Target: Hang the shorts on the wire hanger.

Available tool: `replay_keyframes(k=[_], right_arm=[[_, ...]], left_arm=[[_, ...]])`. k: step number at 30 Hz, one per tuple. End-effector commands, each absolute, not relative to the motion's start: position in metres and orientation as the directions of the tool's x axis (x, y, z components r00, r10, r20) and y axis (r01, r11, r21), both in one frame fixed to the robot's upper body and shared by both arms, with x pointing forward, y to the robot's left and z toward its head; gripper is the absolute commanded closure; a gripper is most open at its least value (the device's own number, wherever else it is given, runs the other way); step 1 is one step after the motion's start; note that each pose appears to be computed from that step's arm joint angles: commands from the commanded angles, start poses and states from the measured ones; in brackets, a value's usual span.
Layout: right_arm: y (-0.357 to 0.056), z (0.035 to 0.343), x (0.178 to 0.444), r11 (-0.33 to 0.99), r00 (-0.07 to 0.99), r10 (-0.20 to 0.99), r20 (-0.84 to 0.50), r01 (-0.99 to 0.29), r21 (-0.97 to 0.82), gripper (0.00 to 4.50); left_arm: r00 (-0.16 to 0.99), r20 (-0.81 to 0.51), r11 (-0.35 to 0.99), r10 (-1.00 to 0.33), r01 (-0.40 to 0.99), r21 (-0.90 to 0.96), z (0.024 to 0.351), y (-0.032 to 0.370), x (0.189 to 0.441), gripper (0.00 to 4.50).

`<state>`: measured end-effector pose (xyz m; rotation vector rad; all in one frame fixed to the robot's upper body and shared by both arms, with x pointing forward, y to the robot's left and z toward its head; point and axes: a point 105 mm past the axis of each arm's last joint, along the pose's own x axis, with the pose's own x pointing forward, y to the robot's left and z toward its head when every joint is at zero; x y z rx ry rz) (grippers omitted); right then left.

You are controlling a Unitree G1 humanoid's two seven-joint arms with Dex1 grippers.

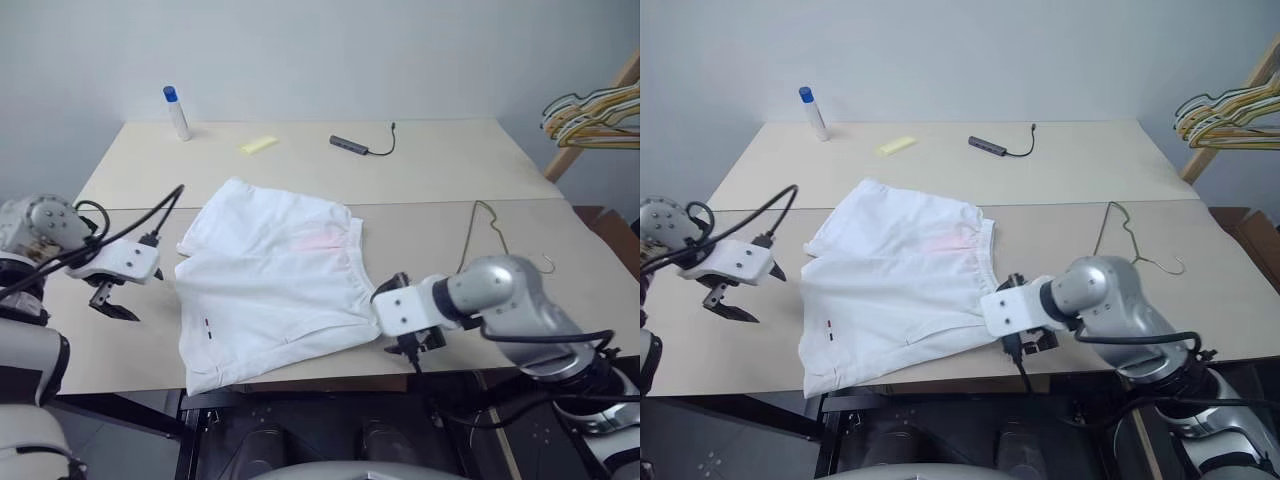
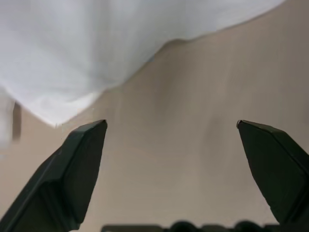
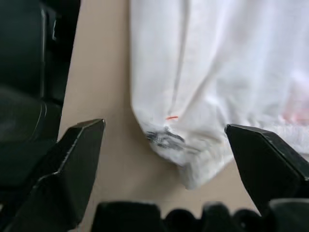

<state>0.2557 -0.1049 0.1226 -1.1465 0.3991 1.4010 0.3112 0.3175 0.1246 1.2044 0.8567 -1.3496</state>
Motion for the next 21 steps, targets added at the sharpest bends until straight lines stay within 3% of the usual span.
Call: replay_keyframes(k=[1, 6, 10, 14, 17, 21], right_arm=[[-0.117, 0.148, 0.282, -0.003, 0.341, 0.597, -0.726, -0.904, -0.427, 0.05], [-0.148, 0.159, 0.318, 0.277, 0.503, 0.565, -0.654, -0.862, -0.424, 0.05], [-0.181, 0.151, 0.359, 0.616, 0.680, 0.443, -0.584, -0.704, -0.354, 0.05], [-0.204, 0.126, 0.376, 0.818, 0.722, 0.366, -0.587, -0.551, -0.167, 0.05], [-0.216, 0.109, 0.382, 0.870, 0.740, 0.304, -0.600, -0.472, -0.141, 0.05], [-0.231, 0.092, 0.389, 0.915, 0.767, 0.218, -0.603, -0.375, -0.146, 0.05]], left_arm=[[0.210, -0.932, -0.118, -0.296, 0.960, 0.254, 0.152, 0.317, 0.322, 0.00], [0.356, -0.878, -0.038, -0.321, 0.921, 0.388, 0.176, 0.322, 0.333, 0.00], [0.531, -0.793, 0.032, -0.298, 0.836, 0.547, 0.198, 0.330, 0.346, 0.00], [0.633, -0.564, 0.196, -0.530, 0.738, 0.645, 0.225, 0.302, 0.362, 0.00], [0.603, -0.399, 0.277, -0.690, 0.730, 0.625, 0.235, 0.278, 0.363, 0.00], [0.464, -0.252, 0.269, -0.849, 0.791, 0.549, 0.241, 0.247, 0.346, 0.00]])
